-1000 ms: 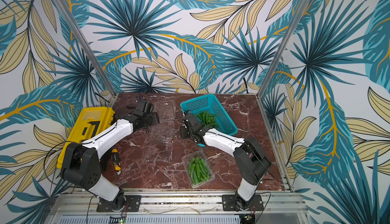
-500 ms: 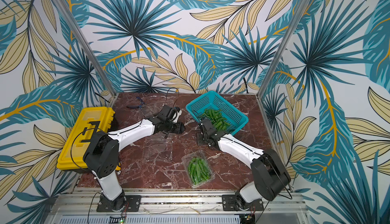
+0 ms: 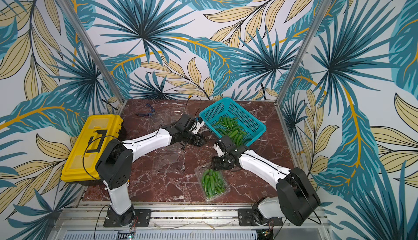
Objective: Take small green peppers out of containers
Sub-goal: Move the packing box to the center of the board.
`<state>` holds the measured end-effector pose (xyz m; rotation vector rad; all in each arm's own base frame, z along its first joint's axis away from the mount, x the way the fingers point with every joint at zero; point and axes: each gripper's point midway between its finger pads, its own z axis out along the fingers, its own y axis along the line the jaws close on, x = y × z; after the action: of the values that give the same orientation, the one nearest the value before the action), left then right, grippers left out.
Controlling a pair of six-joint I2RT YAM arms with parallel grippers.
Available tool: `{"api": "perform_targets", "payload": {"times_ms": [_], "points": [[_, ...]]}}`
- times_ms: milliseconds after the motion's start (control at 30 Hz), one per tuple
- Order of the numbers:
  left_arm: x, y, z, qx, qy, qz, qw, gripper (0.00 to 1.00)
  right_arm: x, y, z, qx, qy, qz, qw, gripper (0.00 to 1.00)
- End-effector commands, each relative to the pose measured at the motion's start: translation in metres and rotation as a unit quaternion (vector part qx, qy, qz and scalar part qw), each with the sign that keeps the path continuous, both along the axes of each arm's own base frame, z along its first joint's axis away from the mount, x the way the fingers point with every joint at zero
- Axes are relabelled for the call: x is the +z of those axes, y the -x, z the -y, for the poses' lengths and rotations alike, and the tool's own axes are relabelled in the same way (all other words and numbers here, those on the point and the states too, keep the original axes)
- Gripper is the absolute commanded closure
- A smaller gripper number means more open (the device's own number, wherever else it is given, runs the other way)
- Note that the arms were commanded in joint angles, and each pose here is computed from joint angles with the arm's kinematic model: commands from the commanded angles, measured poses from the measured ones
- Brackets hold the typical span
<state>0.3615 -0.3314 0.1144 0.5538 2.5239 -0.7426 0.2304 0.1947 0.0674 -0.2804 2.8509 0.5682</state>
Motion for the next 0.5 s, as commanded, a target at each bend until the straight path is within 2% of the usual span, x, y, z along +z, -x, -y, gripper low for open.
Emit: {"api": "perform_targets", "payload": {"times_ms": [0, 167, 233, 300, 467], "points": [[0.014, -0.007, 0.007, -0.007, 0.009, 0.020, 1.000, 0.44, -0.016, 0.017, 0.004, 0.014, 0.008, -0.040, 0.999, 0.46], [0.014, -0.009, 0.011, -0.005, 0.011, 0.018, 1.000, 0.44, -0.020, 0.008, -0.008, 0.015, -0.014, -0.036, 0.999, 0.51], [0.013, -0.008, 0.011, -0.007, 0.010, 0.020, 1.000, 0.44, -0.021, 0.004, -0.009, 0.011, -0.012, -0.032, 0.999, 0.58], [0.013, -0.008, 0.010, -0.005, 0.007, 0.020, 1.000, 0.44, -0.021, -0.001, -0.010, 0.007, -0.010, -0.027, 1.000, 0.70], [0.014, -0.008, 0.010, -0.005, 0.008, 0.022, 1.000, 0.44, -0.018, -0.018, -0.010, -0.017, 0.001, -0.006, 1.000, 0.80]]}}
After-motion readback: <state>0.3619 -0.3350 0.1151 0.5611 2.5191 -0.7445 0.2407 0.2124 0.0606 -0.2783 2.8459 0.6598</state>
